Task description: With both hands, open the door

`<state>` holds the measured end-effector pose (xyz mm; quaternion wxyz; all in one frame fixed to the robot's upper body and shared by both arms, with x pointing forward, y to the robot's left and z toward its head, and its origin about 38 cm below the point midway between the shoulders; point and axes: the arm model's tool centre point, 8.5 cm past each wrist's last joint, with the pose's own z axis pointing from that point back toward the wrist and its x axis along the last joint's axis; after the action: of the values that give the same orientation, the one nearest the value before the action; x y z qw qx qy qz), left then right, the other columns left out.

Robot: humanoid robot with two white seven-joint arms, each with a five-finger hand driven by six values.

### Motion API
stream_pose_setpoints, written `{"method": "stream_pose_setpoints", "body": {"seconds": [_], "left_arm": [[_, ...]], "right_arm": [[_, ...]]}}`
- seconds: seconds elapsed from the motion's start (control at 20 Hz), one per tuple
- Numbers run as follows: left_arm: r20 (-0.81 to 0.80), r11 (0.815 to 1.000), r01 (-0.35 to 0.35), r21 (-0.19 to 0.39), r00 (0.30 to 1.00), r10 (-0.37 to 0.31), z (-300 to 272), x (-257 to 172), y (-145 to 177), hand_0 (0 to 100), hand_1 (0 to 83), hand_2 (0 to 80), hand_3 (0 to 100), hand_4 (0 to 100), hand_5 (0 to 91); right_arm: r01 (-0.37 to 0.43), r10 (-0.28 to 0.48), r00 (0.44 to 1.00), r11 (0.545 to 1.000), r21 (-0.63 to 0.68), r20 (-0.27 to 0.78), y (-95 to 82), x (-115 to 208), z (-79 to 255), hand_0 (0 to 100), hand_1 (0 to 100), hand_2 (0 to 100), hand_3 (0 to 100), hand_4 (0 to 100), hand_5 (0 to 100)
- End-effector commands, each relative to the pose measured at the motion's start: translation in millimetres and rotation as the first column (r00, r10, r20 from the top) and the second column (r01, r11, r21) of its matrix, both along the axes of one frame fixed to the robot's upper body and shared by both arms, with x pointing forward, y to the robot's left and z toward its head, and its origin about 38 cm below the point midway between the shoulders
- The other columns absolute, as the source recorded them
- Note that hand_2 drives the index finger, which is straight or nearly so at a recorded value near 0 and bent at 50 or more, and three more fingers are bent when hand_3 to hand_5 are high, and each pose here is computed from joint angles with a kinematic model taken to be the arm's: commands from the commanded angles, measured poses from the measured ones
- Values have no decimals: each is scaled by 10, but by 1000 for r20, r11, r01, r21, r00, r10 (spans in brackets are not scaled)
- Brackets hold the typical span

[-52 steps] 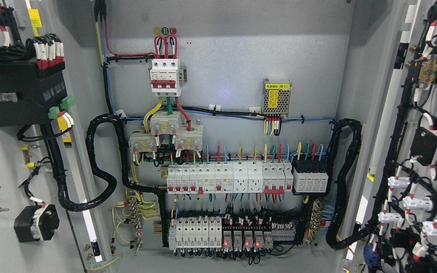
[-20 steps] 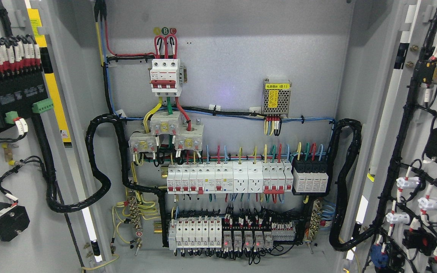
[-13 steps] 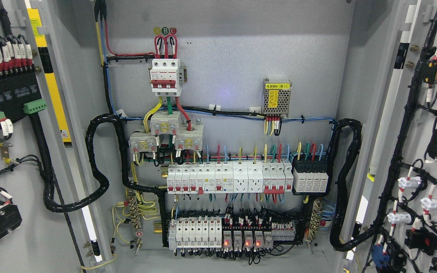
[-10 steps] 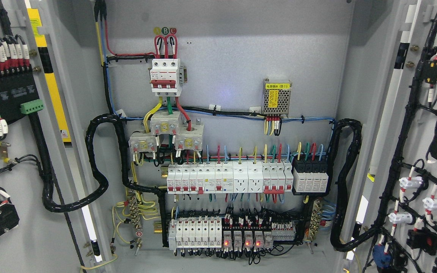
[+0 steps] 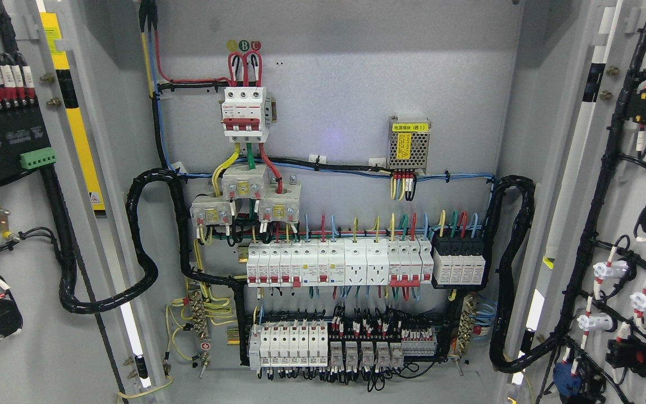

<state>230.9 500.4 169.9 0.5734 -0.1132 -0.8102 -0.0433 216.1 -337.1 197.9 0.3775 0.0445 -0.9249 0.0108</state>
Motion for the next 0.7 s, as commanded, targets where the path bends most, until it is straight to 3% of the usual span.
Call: {"method": "stream_pose_setpoints", "body": {"seconds": [0.0,0.65], "left_arm": [[-41,999,-43,27,998,44,67,34,368,120,556,0,0,0,0],[-48,998,-60,31,997,61,83,83,475,120,556,0,0,0,0]], "right_arm": [[35,-35,999,999,-1,-18,-122,-5,-55,0,500,40,0,0,0],[45,-45,999,999,-4,-18,-167,1,-56,0,500,40,0,0,0]]}}
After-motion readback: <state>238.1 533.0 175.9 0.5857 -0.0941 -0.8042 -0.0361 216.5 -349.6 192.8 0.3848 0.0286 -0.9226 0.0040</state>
